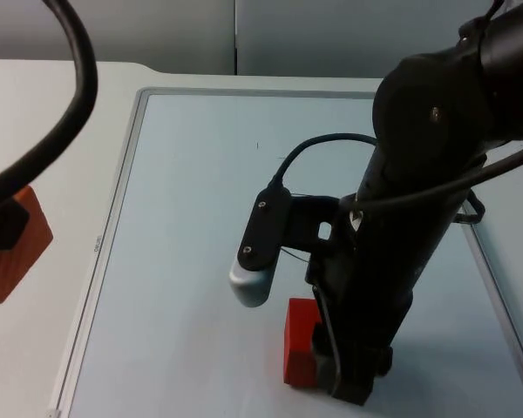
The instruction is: Pick up one cube with the left hand and another cube with the right hand. First place the cube in the right hand at the target position, then stack the cube in the left hand on top.
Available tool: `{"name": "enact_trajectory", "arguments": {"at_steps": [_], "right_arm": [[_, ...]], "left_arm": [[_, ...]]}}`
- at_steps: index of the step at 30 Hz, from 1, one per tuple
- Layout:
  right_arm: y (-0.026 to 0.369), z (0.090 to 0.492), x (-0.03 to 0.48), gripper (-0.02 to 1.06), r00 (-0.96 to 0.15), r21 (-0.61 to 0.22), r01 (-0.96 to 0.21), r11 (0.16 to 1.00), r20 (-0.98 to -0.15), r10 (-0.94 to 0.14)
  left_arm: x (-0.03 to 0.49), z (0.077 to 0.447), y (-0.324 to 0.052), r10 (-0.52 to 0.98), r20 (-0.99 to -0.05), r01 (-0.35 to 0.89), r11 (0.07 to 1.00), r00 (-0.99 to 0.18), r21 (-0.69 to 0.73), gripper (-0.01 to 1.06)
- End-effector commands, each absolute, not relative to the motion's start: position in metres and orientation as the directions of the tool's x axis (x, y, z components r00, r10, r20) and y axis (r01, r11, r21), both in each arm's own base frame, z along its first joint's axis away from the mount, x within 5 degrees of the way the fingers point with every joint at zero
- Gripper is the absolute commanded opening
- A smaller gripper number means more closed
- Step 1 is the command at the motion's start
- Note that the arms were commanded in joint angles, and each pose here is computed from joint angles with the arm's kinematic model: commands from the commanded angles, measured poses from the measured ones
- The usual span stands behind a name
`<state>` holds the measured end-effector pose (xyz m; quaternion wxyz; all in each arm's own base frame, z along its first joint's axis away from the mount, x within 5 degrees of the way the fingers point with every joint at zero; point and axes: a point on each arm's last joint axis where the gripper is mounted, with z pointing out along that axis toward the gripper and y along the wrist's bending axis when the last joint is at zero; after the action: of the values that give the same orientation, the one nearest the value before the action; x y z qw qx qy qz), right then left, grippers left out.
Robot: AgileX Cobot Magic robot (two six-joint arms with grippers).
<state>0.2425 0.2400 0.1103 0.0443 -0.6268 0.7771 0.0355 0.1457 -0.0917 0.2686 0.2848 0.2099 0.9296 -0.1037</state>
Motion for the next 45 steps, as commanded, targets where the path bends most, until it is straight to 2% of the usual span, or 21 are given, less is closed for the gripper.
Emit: {"name": "enact_trajectory", "arguments": {"at_steps": [1,4,7,8,11,12,16,17,21,22,26,30,35,42,45], "right_arm": [[0.24,0.118,0.24,-0.01,-0.207,-0.005,-0.978,0.209,-0.128,-0.97],[0.239,0.13,0.239,0.0,-0.226,-0.013,-0.973,0.231,-0.147,-0.963],[0.236,0.167,0.236,0.0,-0.25,-0.053,-0.962,0.267,-0.215,-0.944],[0.236,0.167,0.236,0.0,-0.25,-0.053,-0.962,0.267,-0.215,-0.944],[0.226,0.209,0.228,0.0,-0.272,-0.098,-0.945,0.311,-0.285,-0.919],[0.226,0.209,0.228,0.0,-0.272,-0.098,-0.945,0.311,-0.285,-0.919],[0.207,0.269,0.21,0.0,-0.331,-0.136,-0.897,0.421,-0.427,-0.841],[0.207,0.269,0.21,0.0,-0.331,-0.136,-0.897,0.421,-0.427,-0.841],[0.179,0.323,0.183,0.0,-0.35,-0.158,-0.843,0.513,-0.564,-0.748],[0.179,0.323,0.183,0.0,-0.35,-0.158,-0.843,0.513,-0.564,-0.748],[0.15,0.353,0.165,0.0,-0.385,-0.193,-0.764,0.615,-0.629,-0.675],[0.133,0.369,0.151,0.0,-0.398,-0.191,-0.72,0.667,-0.674,-0.623],[0.117,0.38,0.135,0.0,-0.446,-0.127,-0.672,0.729,-0.717,-0.536],[0.106,0.351,0.123,0.0,-0.52,-0.022,-0.6,0.8,-0.75,-0.41],[0.105,0.342,0.123,0.0,-0.538,-0.001,-0.588,0.809,-0.747,-0.392]], "left_arm": [[0.145,0.27,-0.093,0.315,-0.589,0.448,0.889,-0.745,-0.092,0.31],[0.144,0.27,-0.093,0.312,-0.588,0.447,0.889,-0.746,-0.096,0.31],[0.144,0.27,-0.093,0.312,-0.588,0.447,0.889,-0.746,-0.096,0.31],[0.144,0.27,-0.093,0.312,-0.588,0.447,0.889,-0.746,-0.096,0.31],[0.144,0.27,-0.093,0.312,-0.588,0.447,0.889,-0.746,-0.096,0.31],[0.144,0.27,-0.093,0.312,-0.588,0.447,0.889,-0.746,-0.096,0.31],[0.144,0.27,-0.093,0.312,-0.588,0.447,0.889,-0.746,-0.096,0.31],[0.144,0.27,-0.093,0.312,-0.588,0.447,0.889,-0.746,-0.096,0.31],[0.144,0.27,-0.093,0.312,-0.588,0.447,0.889,-0.746,-0.096,0.31],[0.144,0.27,-0.093,0.312,-0.588,0.447,0.889,-0.746,-0.096,0.31],[0.144,0.27,-0.094,0.31,-0.588,0.447,0.889,-0.747,-0.098,0.31],[0.144,0.27,-0.094,0.308,-0.587,0.446,0.889,-0.748,-0.102,0.31],[0.144,0.27,-0.094,0.308,-0.587,0.446,0.889,-0.748,-0.102,0.31],[0.144,0.27,-0.094,0.308,-0.587,0.446,0.889,-0.748,-0.102,0.31],[0.144,0.27,-0.094,0.308,-0.587,0.446,0.889,-0.748,-0.102,0.31]]}}
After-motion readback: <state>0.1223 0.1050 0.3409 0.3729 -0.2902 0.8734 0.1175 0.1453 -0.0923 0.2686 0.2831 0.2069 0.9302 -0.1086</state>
